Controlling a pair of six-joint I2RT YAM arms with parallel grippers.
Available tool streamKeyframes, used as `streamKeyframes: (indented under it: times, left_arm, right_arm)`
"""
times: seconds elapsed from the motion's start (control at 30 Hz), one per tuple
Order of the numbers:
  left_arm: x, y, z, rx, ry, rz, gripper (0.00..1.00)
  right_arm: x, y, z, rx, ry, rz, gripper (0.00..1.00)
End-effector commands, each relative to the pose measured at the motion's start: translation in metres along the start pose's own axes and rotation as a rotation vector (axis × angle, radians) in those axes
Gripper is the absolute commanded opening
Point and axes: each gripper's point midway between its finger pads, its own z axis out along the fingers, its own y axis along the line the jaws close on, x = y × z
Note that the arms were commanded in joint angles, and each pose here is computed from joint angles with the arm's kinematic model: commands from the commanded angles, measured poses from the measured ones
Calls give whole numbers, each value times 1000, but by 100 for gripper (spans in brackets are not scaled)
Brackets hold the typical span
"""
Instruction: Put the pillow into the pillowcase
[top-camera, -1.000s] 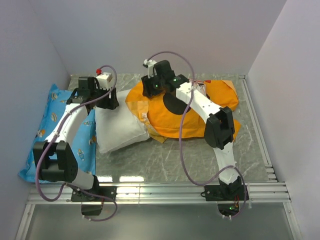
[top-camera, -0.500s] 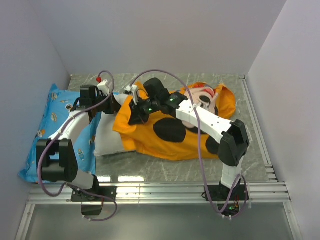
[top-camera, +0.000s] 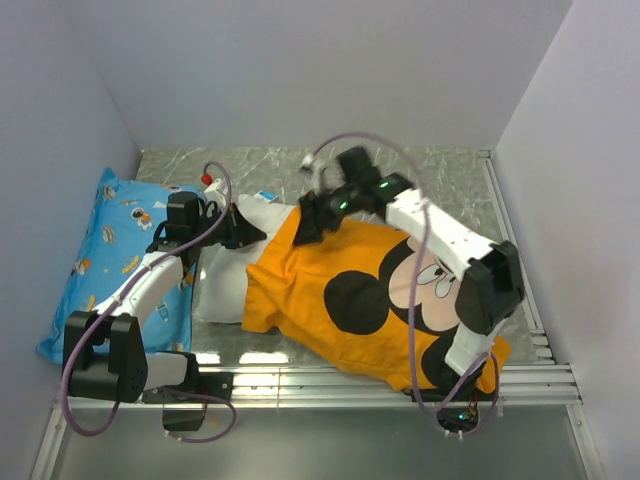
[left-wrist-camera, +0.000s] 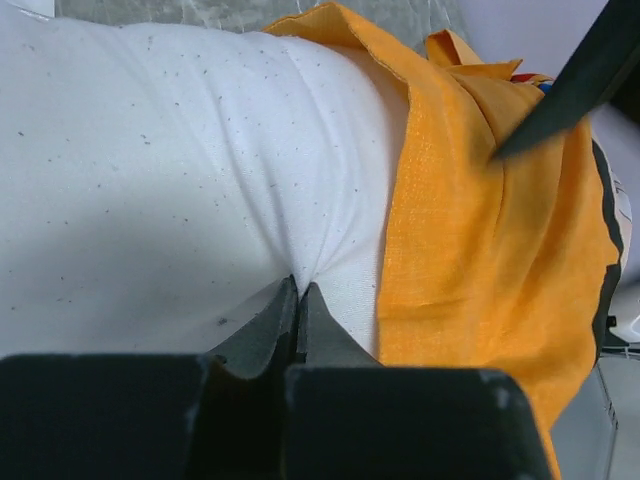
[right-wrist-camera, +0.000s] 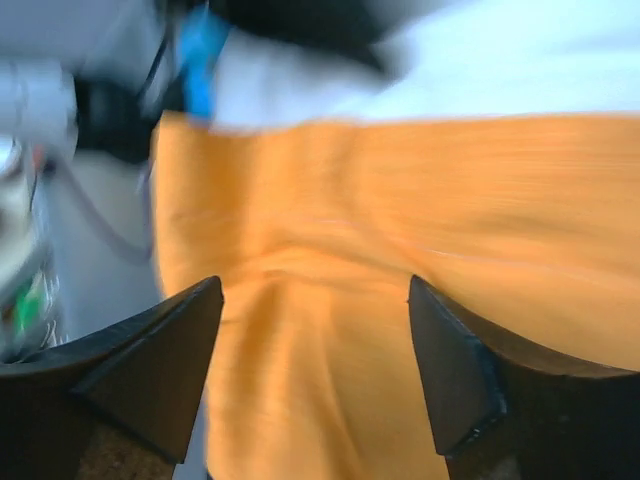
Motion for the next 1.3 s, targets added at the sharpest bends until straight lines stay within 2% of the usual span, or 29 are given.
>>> streamKeyframes:
  times: [0.0,0.1,0.2,0.33,0.47,0.5,0.57,0.6,0.63,0.73,0.93,1.0,1.03,1.07,1.1,1.13,1.17,1.27]
  left_arm:
    - [14,-14,-6,55,52,8,0]
    - [12,-10,-5,46,56,45,0]
    - [7,-10,-4,42,50,83,0]
    - [8,-9,-5,36,60,106,0]
    - [9,-10,-9,33,59,118,0]
    - [8,-10,-8,36,56,121,0]
    - [8,-10,-7,41,56,115,0]
    - [7,-10,-6,43,50,117,0]
    - [7,-11,-5,45,48,110,0]
    - [8,-14,0,61,54,110,0]
    - [8,-38,15,130,73,147,0]
    - [1,-43,20,159,61,167,0]
    - [-5,-49,21,175,53,178,0]
    - [-6,-49,23,181,56,177,0]
    - [-9,-51,24,191,55,181,0]
    - [-11,-53,24,199,54,185,0]
    - [-12,-53,25,202,56,184,0]
    - [-14,-57,26,229,59,185,0]
  right_arm:
    - [-84,-30,-99,274,-309,3,83]
    - [-96,-72,-112,466,-362,35,84]
    - [-89,-106,-92,497,-312,138,84]
    - [-67,-117,-46,324,-199,288,85]
    - [-48,-112,-21,243,-120,351,83]
    - [-45,-110,-17,228,-106,357,80]
    - [-39,-102,-11,179,-87,373,58]
    - [-40,-99,-10,160,-94,369,46]
    - [-47,-93,-12,143,-126,364,27]
    - [-74,-72,-16,101,-198,307,10]
    - [-129,-35,-7,51,-282,152,7]
    - [-134,-22,5,28,-274,113,12]
    - [-141,-22,9,36,-285,88,22]
    - [-144,-21,12,38,-289,77,23]
    - [-147,-20,15,35,-294,66,21]
    - [-153,-23,18,44,-304,58,8]
    - [-156,-24,19,48,-311,54,0]
    - [-167,-30,21,58,-340,55,0]
